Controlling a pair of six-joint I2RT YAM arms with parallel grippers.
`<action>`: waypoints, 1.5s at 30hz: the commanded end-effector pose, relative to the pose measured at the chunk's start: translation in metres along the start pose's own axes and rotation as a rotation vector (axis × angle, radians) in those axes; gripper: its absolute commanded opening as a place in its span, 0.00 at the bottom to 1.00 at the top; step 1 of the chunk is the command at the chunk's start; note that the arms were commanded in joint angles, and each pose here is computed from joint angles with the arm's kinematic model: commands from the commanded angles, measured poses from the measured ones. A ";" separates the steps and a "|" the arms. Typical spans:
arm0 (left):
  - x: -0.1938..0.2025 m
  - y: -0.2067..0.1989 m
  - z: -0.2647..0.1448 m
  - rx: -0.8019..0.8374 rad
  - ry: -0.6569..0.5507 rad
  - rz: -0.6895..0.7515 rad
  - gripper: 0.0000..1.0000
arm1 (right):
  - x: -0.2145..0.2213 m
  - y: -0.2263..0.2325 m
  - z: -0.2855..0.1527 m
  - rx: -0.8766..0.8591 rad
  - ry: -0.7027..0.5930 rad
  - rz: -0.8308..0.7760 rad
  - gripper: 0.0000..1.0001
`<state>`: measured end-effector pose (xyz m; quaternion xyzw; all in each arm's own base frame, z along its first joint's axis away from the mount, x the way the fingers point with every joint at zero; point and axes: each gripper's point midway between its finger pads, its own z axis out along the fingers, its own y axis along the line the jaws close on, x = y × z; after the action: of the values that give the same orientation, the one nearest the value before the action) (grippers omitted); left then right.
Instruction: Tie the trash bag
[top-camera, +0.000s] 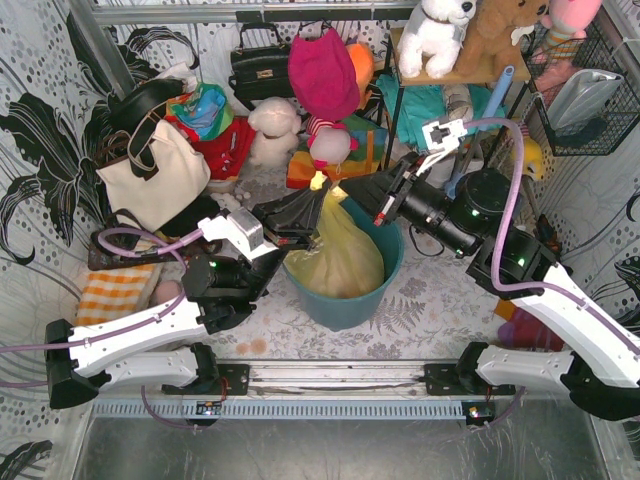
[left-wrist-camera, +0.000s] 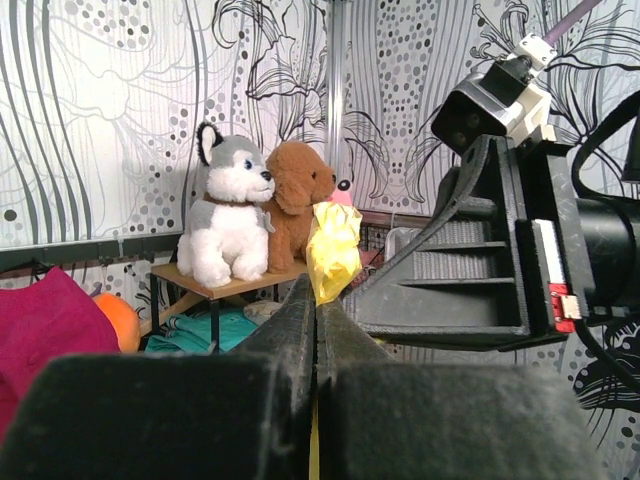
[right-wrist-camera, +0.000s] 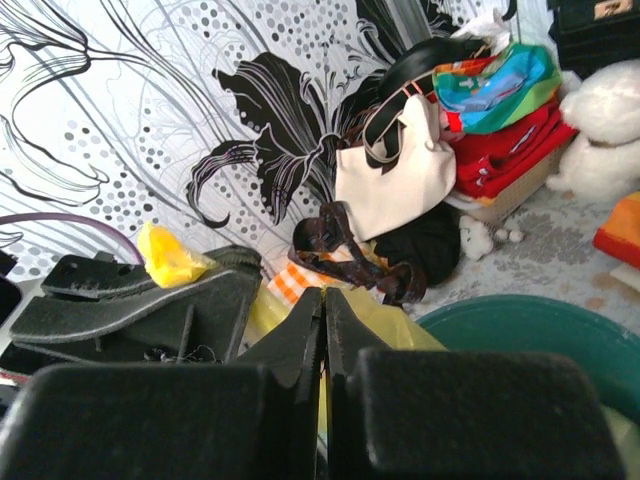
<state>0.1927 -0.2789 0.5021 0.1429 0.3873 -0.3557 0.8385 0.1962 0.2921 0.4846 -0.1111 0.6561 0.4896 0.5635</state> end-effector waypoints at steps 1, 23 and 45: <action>-0.009 0.012 0.001 -0.054 -0.028 0.016 0.00 | 0.006 0.006 -0.012 -0.026 0.038 0.064 0.00; 0.003 0.015 0.004 -0.076 0.011 0.018 0.00 | 0.043 0.013 -0.028 -0.086 0.087 0.187 0.00; 0.007 0.017 0.006 -0.084 0.021 0.016 0.00 | 0.075 0.021 -0.001 0.039 0.097 0.118 0.00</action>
<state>0.2096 -0.2822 0.4860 0.1363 0.4197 -0.3280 0.8353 0.1459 0.3329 0.4145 -0.1035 0.7087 0.5135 0.4726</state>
